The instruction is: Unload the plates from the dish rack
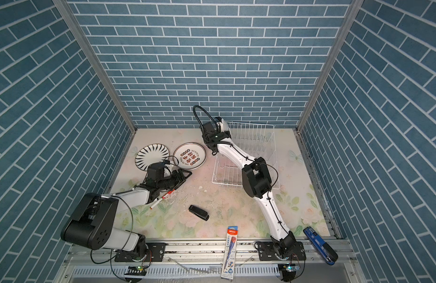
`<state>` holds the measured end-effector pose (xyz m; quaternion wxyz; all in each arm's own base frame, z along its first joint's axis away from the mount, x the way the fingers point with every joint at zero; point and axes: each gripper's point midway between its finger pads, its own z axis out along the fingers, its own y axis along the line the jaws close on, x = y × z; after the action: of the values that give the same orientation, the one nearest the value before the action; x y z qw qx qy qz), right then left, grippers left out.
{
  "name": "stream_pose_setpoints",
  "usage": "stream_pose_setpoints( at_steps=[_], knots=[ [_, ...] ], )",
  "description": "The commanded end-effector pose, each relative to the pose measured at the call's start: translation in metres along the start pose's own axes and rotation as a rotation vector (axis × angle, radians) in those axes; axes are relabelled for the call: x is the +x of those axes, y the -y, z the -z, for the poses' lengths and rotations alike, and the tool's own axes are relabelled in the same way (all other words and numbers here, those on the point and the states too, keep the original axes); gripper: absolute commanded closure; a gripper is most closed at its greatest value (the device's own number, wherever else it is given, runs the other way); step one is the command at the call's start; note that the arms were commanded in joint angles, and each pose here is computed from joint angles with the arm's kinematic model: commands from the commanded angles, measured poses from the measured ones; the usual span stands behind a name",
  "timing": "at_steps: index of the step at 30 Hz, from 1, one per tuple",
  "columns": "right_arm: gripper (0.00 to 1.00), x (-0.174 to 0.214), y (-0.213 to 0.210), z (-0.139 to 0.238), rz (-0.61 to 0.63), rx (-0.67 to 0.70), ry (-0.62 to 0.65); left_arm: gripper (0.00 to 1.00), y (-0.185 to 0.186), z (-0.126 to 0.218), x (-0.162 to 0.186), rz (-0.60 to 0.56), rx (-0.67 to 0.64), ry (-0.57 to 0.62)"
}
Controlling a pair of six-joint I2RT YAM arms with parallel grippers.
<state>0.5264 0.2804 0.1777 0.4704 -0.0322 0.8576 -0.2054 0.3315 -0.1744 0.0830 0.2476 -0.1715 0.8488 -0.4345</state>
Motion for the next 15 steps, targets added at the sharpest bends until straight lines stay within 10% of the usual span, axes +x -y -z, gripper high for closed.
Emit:
stream_pose_setpoints(
  at_steps=[1,15],
  knots=[
    [0.93,-0.031,0.014,0.028,-0.058,-0.010,0.073,0.29,0.011,0.002,-0.006,-0.033,0.017,0.017],
    [0.93,-0.049,0.024,0.049,-0.076,-0.019,0.122,0.28,0.011,0.002,-0.006,-0.034,0.016,0.018]
  ],
)
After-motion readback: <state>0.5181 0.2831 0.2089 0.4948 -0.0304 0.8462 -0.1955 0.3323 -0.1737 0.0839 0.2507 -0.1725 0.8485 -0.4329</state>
